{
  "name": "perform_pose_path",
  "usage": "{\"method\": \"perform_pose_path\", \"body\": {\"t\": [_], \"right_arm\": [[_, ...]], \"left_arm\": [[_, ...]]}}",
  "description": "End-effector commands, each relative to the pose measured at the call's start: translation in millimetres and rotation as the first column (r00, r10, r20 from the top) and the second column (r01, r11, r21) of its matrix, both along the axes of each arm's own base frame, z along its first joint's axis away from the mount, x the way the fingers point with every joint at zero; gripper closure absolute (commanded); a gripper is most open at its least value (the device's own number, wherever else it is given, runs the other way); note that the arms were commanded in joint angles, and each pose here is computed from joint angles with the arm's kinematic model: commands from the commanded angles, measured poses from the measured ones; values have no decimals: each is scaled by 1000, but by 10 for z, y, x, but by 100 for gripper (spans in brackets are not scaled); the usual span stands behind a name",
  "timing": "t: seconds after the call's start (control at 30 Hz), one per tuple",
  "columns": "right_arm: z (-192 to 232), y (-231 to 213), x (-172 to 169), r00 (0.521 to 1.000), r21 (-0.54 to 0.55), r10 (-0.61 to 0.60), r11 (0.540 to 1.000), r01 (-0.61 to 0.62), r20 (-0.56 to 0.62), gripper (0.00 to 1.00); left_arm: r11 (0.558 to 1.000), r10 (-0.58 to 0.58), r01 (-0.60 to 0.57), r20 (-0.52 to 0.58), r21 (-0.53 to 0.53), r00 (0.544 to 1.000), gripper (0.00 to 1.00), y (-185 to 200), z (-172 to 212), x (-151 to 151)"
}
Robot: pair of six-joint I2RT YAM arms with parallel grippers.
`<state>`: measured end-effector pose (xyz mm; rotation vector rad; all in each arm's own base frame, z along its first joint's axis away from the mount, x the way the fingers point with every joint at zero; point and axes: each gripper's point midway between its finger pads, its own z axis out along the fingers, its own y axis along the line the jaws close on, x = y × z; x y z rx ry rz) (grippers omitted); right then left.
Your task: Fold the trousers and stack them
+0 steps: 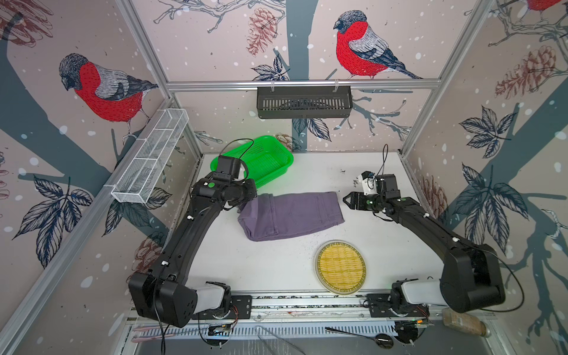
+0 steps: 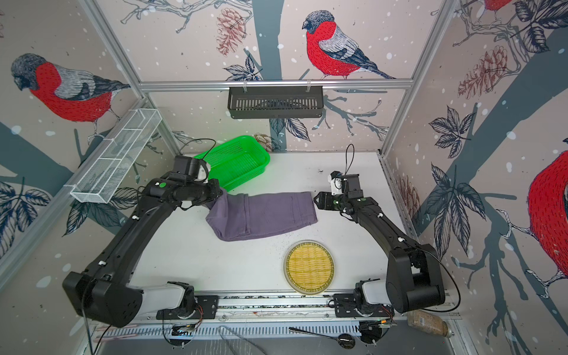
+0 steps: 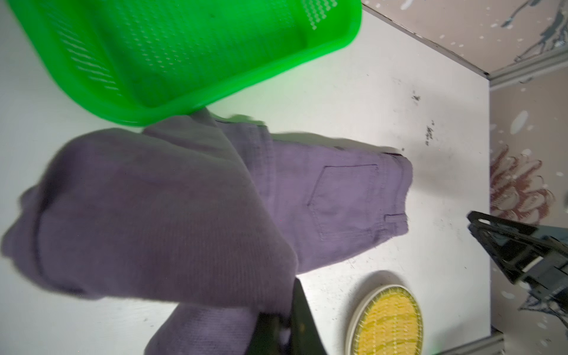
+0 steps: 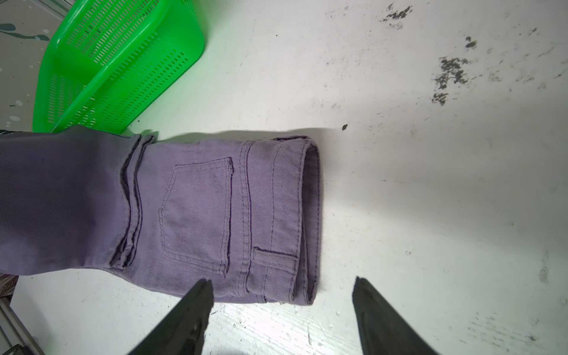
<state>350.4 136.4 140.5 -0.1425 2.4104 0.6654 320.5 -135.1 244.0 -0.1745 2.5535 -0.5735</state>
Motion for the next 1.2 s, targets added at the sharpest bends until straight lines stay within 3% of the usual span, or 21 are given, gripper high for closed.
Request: {"method": "perform_pose_path", "body": {"t": [0.0, 0.27, 0.37, 0.5, 0.87, 1.07, 1.17], "right_arm": [[40, 12, 27, 1000, 15, 7, 1000, -7, 18, 25], [57, -34, 18, 1000, 21, -1, 1000, 0, 26, 25], [80, -41, 12, 999, 28, -3, 1000, 2, 32, 25], [126, -74, 7, 999, 29, -10, 1000, 9, 48, 25], [157, -142, 26, 998, 44, -33, 999, 30, 58, 25], [149, -168, 28, 997, 44, -40, 998, 37, 59, 25], [136, -170, 24, 998, 43, -39, 998, 37, 55, 25]], "left_arm": [[995, -36, 38, 25, -96, 999, 100, -466, 138, 40], [971, -210, 202, -50, -130, 976, 100, -1386, -125, -138], [965, -237, 229, -50, -130, 970, 100, -1551, -203, -72], [962, -271, 270, -62, -33, 961, 100, -1689, -256, 59], [906, -423, 421, -138, -45, 896, 100, -2369, -687, 125], [909, -415, 412, -183, -55, 891, 100, -2540, -985, 227], [905, -424, 415, -163, -89, 891, 100, -2666, -927, 267]]}}
